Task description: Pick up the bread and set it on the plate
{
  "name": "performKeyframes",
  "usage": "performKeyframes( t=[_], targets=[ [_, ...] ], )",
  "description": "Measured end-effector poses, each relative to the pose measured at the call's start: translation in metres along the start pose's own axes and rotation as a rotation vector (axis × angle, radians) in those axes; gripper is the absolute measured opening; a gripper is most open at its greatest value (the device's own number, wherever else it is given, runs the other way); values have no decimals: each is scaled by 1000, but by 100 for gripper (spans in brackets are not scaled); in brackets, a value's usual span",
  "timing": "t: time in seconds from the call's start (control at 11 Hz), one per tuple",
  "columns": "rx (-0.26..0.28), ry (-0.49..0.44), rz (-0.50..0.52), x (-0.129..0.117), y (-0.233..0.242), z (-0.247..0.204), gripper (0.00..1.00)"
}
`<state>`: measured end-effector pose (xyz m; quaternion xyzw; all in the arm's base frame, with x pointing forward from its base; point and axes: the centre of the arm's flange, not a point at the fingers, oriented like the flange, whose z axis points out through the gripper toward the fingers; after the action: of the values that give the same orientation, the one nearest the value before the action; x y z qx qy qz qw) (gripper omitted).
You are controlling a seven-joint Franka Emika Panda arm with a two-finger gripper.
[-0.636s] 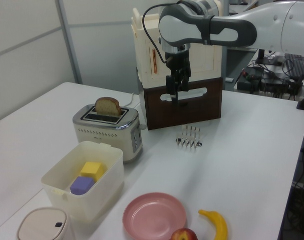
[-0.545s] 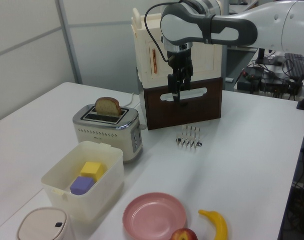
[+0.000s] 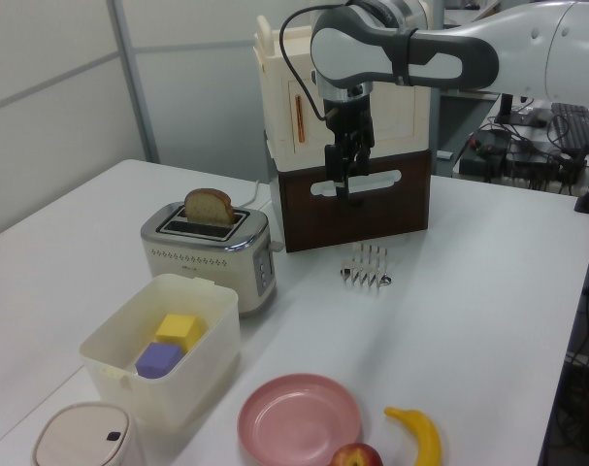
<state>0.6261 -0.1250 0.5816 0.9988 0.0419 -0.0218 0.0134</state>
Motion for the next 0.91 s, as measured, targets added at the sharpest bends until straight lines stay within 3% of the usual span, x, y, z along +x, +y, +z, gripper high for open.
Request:
performKeyframes(
  t=[0.91],
  targets=[
    [1,0,-6,1,-3,0,100]
  ],
)
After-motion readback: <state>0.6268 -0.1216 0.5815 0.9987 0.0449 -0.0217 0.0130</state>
